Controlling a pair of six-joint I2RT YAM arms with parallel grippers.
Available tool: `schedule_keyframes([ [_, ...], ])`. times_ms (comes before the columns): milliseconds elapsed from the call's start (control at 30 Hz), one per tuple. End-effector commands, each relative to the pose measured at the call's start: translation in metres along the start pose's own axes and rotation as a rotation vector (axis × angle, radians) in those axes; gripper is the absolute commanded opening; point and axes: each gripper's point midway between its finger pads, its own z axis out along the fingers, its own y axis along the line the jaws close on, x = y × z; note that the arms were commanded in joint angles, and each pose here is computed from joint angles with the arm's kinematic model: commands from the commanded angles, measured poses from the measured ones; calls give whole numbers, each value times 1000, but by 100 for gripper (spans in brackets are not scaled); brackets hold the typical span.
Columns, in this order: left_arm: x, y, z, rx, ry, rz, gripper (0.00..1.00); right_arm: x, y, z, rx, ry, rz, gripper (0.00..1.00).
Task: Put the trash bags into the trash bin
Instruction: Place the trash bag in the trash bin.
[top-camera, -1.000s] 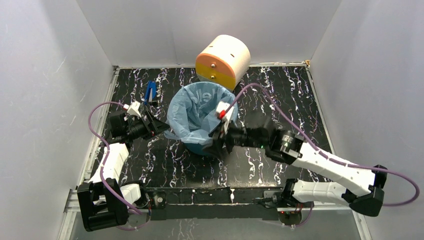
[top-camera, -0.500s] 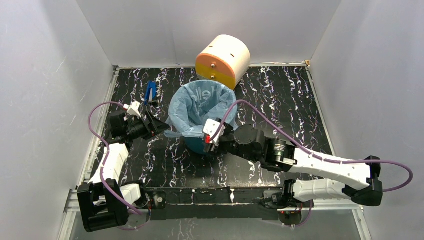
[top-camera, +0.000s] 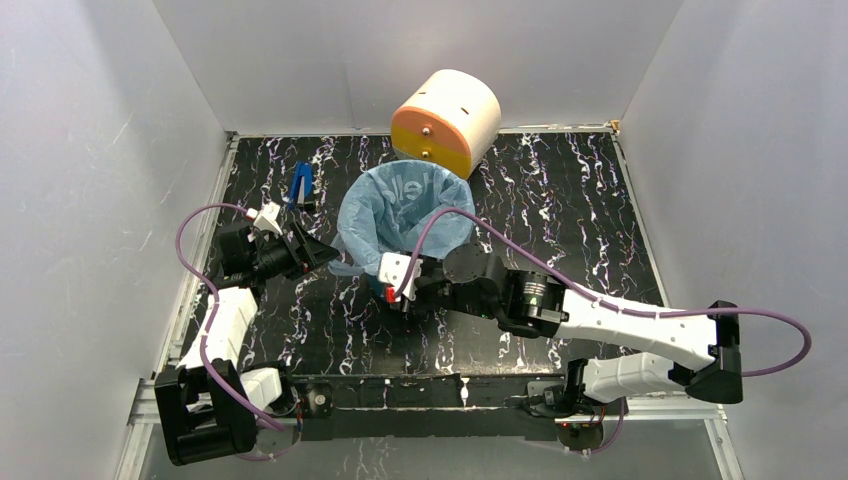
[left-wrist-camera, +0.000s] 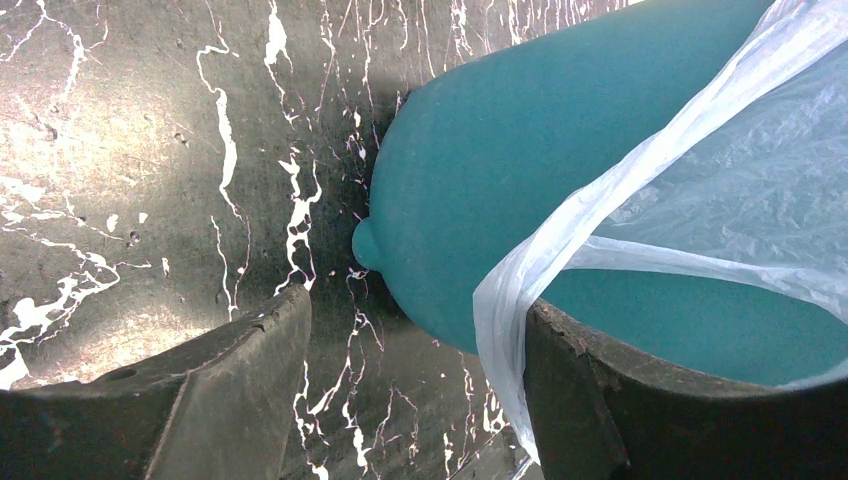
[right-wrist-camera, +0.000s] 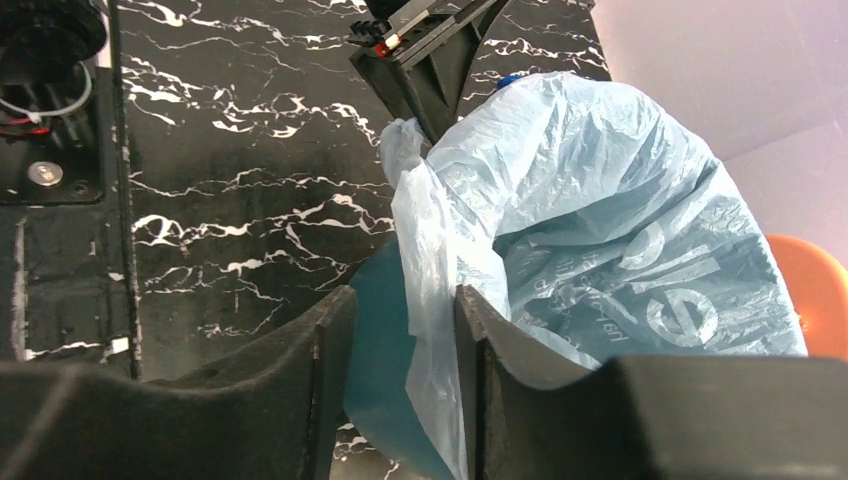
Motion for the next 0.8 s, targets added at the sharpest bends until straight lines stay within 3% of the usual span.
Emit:
schedule_keyframes([
  [0,4,-4,-3,20,4,19,71,-43,-21,-1,60,-131,-25,45],
  [167,4,-4,-3,20,4,19,71,-48,-22,-4,59,-147,-25,35],
  [267,4,-4,-3,19,5,19,71,-47,-22,-5,63,-145,-16,24],
  [400,4,-4,-3,18,3,19,71,-40,-15,-1,31,-110,-13,0],
  [767,4,-4,-2,18,5,18,71,-17,10,0,-71,-38,41,0],
])
